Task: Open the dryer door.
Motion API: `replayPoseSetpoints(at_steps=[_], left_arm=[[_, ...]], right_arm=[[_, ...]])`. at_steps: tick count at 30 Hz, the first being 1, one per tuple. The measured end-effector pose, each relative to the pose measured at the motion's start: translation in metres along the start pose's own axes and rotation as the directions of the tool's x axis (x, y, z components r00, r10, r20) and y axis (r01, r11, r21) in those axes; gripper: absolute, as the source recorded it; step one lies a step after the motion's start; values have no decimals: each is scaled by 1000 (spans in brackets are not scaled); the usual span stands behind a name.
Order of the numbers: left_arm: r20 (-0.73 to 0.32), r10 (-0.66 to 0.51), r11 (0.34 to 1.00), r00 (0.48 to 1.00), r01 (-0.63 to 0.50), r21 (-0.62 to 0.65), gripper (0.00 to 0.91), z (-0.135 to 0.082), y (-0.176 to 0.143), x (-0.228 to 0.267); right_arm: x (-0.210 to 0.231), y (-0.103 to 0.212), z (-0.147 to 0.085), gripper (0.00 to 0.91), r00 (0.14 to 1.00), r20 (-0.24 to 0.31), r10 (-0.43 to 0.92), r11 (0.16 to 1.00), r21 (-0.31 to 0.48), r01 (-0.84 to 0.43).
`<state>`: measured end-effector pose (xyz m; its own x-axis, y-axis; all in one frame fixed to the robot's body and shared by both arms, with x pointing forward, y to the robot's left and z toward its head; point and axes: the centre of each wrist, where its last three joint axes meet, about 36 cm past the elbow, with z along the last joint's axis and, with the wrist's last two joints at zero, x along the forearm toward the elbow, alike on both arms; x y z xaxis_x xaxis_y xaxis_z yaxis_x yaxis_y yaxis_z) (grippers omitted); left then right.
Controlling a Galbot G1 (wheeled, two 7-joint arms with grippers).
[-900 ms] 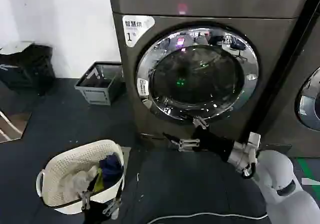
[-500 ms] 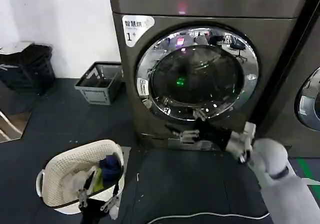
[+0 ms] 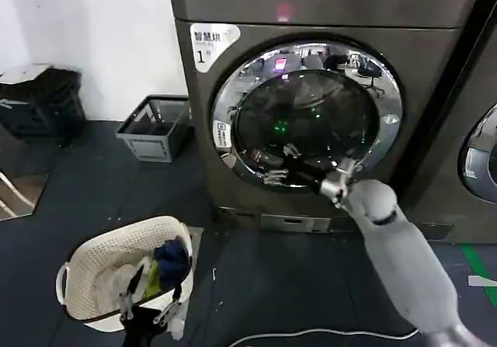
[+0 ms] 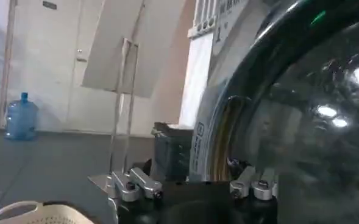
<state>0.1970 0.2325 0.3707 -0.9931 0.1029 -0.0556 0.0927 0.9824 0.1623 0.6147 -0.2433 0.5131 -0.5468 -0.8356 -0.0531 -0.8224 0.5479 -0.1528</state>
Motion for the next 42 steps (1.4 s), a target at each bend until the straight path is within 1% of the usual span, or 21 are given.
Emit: replayPoseSetpoints(at_steps=[4, 9, 16, 21, 24, 26, 29, 31, 33, 36, 39, 42], left_arm=[[-1, -4, 1000, 1000, 4, 0, 907, -2, -1, 2], [2, -8, 1000, 1000, 8, -1, 907, -2, -2, 4], [10, -10, 1000, 1000, 10, -11, 907, -3, -2, 4], [8, -13, 1000, 1000, 13, 10, 907, -5, -3, 2], [-16, -28, 999, 999, 29, 19, 907, -10, -1, -2], [-50, -26, 999, 998, 28, 38, 907, -13, 2, -4], [-94, -28, 997, 995, 34, 69, 907, -16, 8, -8], [-102, -31, 995, 994, 40, 90, 907, -16, 16, -13], [-127, -32, 992, 991, 46, 114, 907, -18, 25, -18], [-99, -18, 994, 995, 29, 106, 907, -17, 42, -28], [-41, 19, 991, 999, -13, 136, 907, -15, 66, -43], [20, 65, 990, 998, -67, 120, 907, -14, 88, -59]], right_arm=[[-21, -6, 6, 907, 1000, -8, 2, 1000, -8, -2], [-51, -6, 15, 907, 1000, -18, -20, 1000, -23, 20], [-74, -4, 17, 907, 999, -19, -39, 998, -45, 38], [-75, -4, 14, 907, 994, 12, -107, 991, -83, 107], [-71, -4, 13, 907, 990, 13, -143, 986, -88, 143], [-66, -3, 14, 907, 985, 8, -172, 981, -92, 172], [-54, -3, 14, 907, 974, -8, -226, 969, -101, 224], [-46, -4, 12, 907, 965, -26, -262, 960, -113, 258], [-36, -4, 10, 907, 955, -30, -294, 951, -113, 289], [-19, -4, 7, 907, 942, -30, -335, 938, -105, 331], [-6, -2, 2, 907, 930, -27, -367, 927, -98, 362], [11, 1, -3, 907, 908, -19, -420, 905, -91, 416]])
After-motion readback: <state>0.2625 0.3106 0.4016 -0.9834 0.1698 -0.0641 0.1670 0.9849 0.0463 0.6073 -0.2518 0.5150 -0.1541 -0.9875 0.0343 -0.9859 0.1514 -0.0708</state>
